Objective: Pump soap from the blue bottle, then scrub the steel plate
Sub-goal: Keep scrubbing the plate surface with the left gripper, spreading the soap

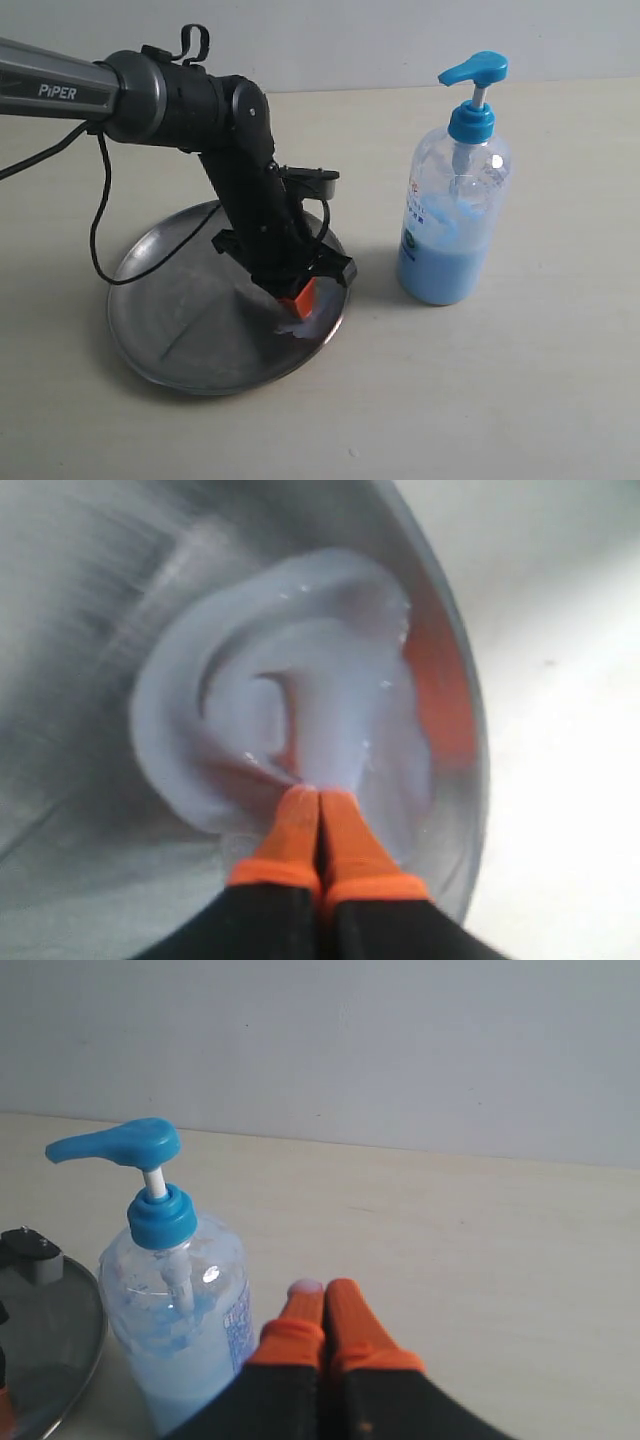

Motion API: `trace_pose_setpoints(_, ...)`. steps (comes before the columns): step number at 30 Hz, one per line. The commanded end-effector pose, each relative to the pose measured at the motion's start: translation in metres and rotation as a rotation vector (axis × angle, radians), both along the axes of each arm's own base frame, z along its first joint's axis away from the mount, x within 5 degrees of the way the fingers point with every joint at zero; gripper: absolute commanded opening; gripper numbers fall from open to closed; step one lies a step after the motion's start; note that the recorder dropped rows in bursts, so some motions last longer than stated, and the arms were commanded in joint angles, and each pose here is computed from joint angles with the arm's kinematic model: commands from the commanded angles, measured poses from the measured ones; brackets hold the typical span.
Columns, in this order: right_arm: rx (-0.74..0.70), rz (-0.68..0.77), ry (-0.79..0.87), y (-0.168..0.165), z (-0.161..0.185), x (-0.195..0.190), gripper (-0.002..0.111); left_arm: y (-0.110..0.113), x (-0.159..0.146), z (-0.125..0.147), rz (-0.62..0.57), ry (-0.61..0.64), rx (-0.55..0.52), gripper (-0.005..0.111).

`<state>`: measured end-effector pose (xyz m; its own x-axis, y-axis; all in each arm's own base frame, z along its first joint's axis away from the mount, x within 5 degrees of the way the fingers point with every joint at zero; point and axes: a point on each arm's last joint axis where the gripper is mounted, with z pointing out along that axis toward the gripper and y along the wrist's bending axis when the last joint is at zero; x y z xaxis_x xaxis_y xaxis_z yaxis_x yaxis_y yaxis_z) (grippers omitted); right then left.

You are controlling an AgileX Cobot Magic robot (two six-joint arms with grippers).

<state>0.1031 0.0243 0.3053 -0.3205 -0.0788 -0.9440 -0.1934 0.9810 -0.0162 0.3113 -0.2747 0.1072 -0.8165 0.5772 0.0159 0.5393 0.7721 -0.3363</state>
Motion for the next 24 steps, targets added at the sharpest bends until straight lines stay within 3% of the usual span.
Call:
trace_pose_setpoints(1, 0.004, 0.004, -0.014, 0.0, 0.0, 0.0, 0.0, -0.001, -0.008, -0.009, -0.026, 0.067, -0.01, 0.0)
trace_pose_setpoints(14, 0.005, 0.005, -0.015, 0.0, 0.001, 0.0, 0.0, -0.011, 0.008, -0.018, 0.092, -0.068, -0.101, 0.0)
trace_pose_setpoints(16, 0.007, 0.005, -0.014, 0.0, 0.001, 0.0, 0.0, -0.008, 0.009, -0.021, 0.077, -0.073, -0.071, 0.0)
trace_pose_setpoints(19, 0.008, 0.005, -0.013, 0.0, 0.001, 0.0, 0.0, 0.005, 0.01, -0.023, 0.073, -0.083, 0.064, 0.0)
trace_pose_setpoints(24, 0.01, 0.006, -0.013, 0.0, 0.0, 0.0, 0.0, 0.012, 0.003, -0.014, 0.029, -0.024, 0.121, 0.0)
